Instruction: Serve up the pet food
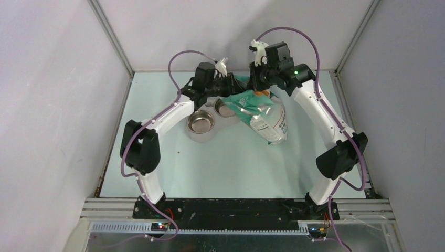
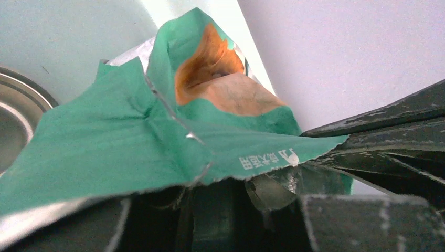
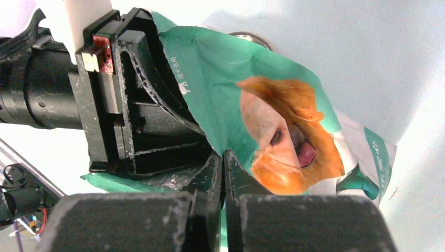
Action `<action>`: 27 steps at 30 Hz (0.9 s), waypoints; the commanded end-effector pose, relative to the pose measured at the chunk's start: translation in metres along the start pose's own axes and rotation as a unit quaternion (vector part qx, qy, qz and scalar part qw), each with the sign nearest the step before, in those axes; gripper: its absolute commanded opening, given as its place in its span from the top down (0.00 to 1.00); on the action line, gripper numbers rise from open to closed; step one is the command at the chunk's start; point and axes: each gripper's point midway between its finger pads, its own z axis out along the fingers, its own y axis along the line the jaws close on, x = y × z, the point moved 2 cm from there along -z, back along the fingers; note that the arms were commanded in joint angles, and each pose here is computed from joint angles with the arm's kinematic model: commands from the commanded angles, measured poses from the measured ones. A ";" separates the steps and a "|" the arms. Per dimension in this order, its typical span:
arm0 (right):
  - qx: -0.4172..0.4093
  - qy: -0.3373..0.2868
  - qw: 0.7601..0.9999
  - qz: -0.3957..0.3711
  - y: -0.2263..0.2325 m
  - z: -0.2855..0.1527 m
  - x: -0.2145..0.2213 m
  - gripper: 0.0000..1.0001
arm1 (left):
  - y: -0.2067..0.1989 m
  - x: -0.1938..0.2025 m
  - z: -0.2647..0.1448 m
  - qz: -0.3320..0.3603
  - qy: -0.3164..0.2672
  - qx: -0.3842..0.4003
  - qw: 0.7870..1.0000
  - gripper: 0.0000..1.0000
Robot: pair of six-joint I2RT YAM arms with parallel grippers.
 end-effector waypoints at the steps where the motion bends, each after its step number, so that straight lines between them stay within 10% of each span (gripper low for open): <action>1: 0.080 0.023 0.996 -0.027 -0.030 -0.040 0.012 1.00 | -0.009 -0.052 -0.040 -0.045 -0.076 0.007 0.996 1.00; 17: 0.112 -0.037 0.992 -0.046 -0.043 -0.078 -0.019 1.00 | -0.022 -0.099 -0.099 -0.003 -0.161 -0.034 0.986 1.00; 27: 0.132 -0.061 0.986 -0.079 -0.049 -0.091 -0.040 1.00 | -0.013 -0.115 -0.118 -0.096 -0.187 0.047 0.977 1.00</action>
